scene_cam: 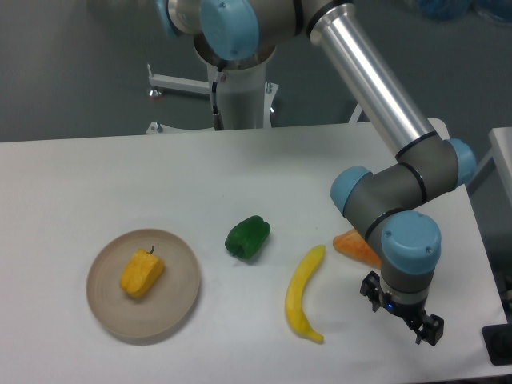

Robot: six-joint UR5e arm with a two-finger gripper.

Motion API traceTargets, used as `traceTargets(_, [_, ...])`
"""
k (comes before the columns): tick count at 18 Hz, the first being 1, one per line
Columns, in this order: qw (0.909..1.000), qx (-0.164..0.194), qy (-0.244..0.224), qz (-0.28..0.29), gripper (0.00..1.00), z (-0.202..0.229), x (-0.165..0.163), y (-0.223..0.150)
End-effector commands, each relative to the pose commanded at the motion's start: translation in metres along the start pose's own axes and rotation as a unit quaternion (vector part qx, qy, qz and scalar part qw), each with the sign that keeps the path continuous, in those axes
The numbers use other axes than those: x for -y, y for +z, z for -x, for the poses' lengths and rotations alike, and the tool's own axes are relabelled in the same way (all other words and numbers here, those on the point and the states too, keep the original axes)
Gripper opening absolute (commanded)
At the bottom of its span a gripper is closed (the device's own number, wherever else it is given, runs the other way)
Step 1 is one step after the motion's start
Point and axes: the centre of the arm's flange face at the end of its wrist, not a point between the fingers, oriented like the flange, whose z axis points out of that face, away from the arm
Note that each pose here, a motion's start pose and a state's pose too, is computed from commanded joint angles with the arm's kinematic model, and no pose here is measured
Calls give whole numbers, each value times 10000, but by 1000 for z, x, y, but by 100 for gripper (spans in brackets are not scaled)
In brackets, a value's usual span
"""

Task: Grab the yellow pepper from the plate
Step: 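Move the open gripper from beside the banana toward the beige plate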

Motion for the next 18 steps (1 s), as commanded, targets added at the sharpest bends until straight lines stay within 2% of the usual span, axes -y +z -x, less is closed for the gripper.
traceTargets(8, [10000,-57,33,-2,100,-13,11,-10])
traceTargets(13, [9996,-279,18,-98,100,-65,32,-50])
traceTargets(18, [9971,-640,-410,3,100,-127,71,-83])
